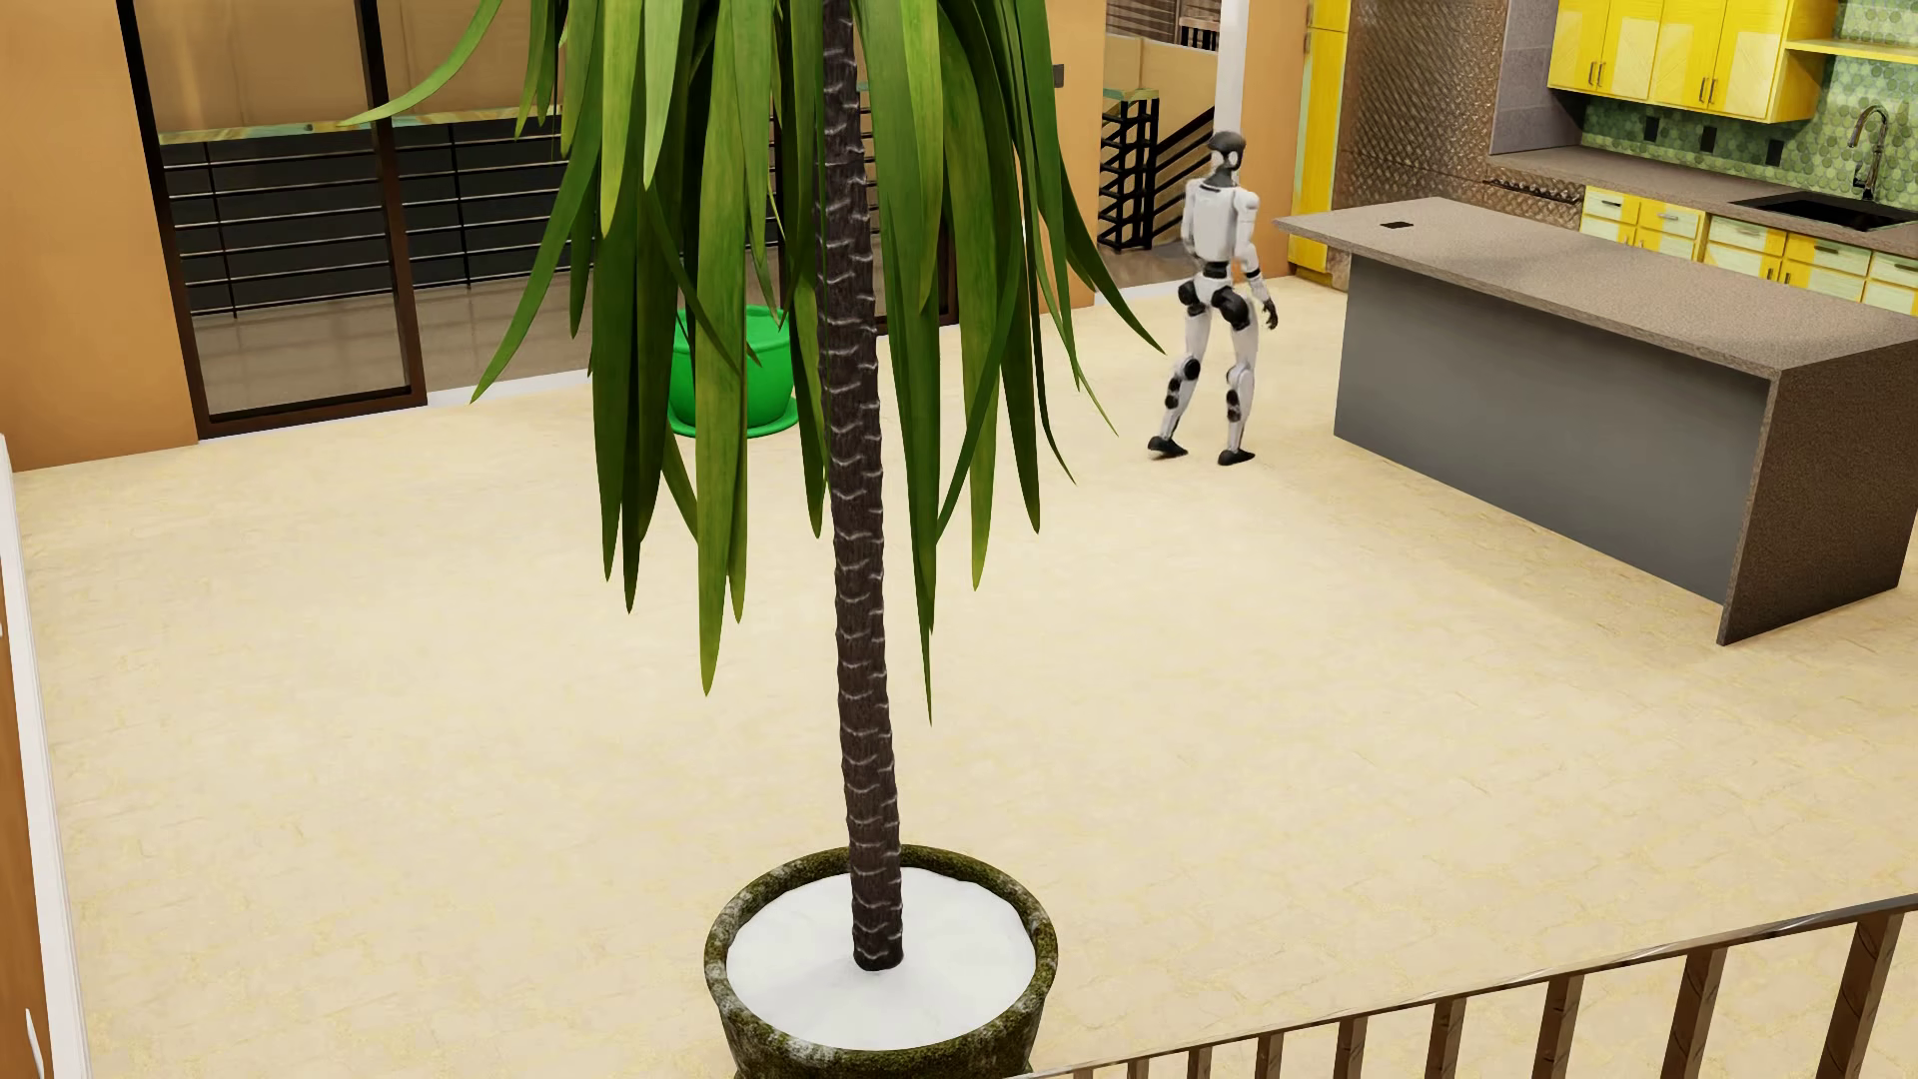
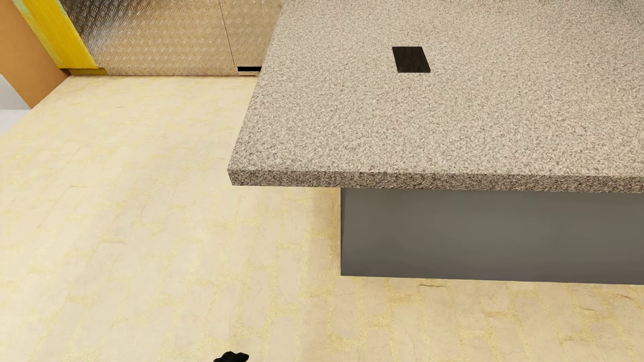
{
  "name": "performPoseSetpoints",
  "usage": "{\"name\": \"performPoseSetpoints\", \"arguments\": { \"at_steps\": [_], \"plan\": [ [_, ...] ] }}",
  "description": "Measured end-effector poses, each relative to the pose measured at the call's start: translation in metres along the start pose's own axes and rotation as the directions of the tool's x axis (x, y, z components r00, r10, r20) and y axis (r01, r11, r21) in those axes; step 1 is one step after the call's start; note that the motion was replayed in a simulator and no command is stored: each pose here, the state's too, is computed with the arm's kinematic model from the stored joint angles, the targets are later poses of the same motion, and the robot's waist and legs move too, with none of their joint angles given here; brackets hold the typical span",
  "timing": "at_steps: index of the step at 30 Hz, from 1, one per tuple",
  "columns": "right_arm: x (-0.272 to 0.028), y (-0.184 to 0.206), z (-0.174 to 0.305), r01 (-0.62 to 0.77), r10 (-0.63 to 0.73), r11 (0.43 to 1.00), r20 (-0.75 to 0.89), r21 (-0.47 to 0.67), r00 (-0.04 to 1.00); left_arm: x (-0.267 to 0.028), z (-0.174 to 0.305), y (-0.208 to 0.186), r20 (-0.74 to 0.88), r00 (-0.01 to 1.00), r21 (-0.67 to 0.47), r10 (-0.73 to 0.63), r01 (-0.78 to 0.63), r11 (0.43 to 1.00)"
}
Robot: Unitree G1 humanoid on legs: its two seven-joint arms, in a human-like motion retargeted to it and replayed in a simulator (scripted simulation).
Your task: Walk to the counter
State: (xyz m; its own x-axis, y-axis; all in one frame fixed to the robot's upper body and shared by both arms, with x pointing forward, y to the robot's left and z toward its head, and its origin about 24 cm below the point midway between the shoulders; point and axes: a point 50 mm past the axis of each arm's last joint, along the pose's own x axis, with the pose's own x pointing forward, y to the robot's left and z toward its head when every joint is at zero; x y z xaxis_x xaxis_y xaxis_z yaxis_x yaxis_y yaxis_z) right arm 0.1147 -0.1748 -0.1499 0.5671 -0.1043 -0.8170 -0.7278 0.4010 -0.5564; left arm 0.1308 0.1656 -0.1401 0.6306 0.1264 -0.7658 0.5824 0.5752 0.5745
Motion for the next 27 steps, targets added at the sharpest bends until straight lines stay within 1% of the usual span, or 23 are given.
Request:
{"name": "performPoseSetpoints", "arguments": {
  "at_steps": [1, 3, 5, 6, 8, 11, 14, 17, 20, 27],
  "plan": [
    [0.003, -0.011, 0.004, 0.045, -0.045, 0.999, 0.017, 0.012, 0.999, -0.002, -0.005, -0.007, -0.012, 0.999, 0.027, -0.032, 0.032, 0.999],
    [0.006, -0.030, 0.014, 0.139, -0.143, 0.985, 0.029, 0.102, 0.989, -0.007, -0.018, -0.019, -0.069, 0.993, 0.072, -0.099, 0.104, 0.992],
    [0.008, -0.045, 0.025, 0.206, -0.216, 0.962, 0.041, 0.177, 0.975, -0.009, -0.029, -0.026, -0.124, 0.982, 0.094, -0.143, 0.155, 0.983],
    [0.008, -0.051, 0.030, 0.227, -0.241, 0.955, 0.054, 0.189, 0.969, -0.010, -0.032, -0.027, -0.137, 0.979, 0.101, -0.152, 0.166, 0.981],
    [0.009, -0.057, 0.040, 0.238, -0.258, 0.955, 0.094, 0.178, 0.962, -0.009, -0.032, -0.024, -0.134, 0.981, 0.101, -0.141, 0.155, 0.983],
    [0.010, -0.052, 0.047, 0.202, -0.215, 0.974, 0.140, 0.104, 0.966, -0.006, -0.023, -0.014, -0.090, 0.993, 0.063, -0.079, 0.085, 0.994],
    [0.012, -0.037, 0.042, 0.145, -0.149, 0.989, 0.106, 0.040, 0.983, -0.003, -0.009, -0.005, -0.032, 0.999, 0.038, -0.028, 0.029, 0.999],
    [0.011, -0.018, 0.030, 0.088, -0.089, 0.996, 0.041, 0.032, 0.995, 0.000, 0.003, 0.004, 0.017, 1.000, 0.034, 0.002, -0.003, 0.999],
    [0.007, -0.002, 0.020, 0.033, -0.033, 0.999, 0.008, 0.008, 0.999, 0.001, 0.003, 0.011, 0.027, 0.999, 0.030, 0.020, -0.021, 0.999],
    [0.002, 0.009, 0.000, 0.008, -0.007, 1.000, -0.060, 0.026, 0.998, 0.001, -0.015, 0.008, -0.042, 0.999, 0.067, -0.016, 0.018, 0.998]
  ]
}}
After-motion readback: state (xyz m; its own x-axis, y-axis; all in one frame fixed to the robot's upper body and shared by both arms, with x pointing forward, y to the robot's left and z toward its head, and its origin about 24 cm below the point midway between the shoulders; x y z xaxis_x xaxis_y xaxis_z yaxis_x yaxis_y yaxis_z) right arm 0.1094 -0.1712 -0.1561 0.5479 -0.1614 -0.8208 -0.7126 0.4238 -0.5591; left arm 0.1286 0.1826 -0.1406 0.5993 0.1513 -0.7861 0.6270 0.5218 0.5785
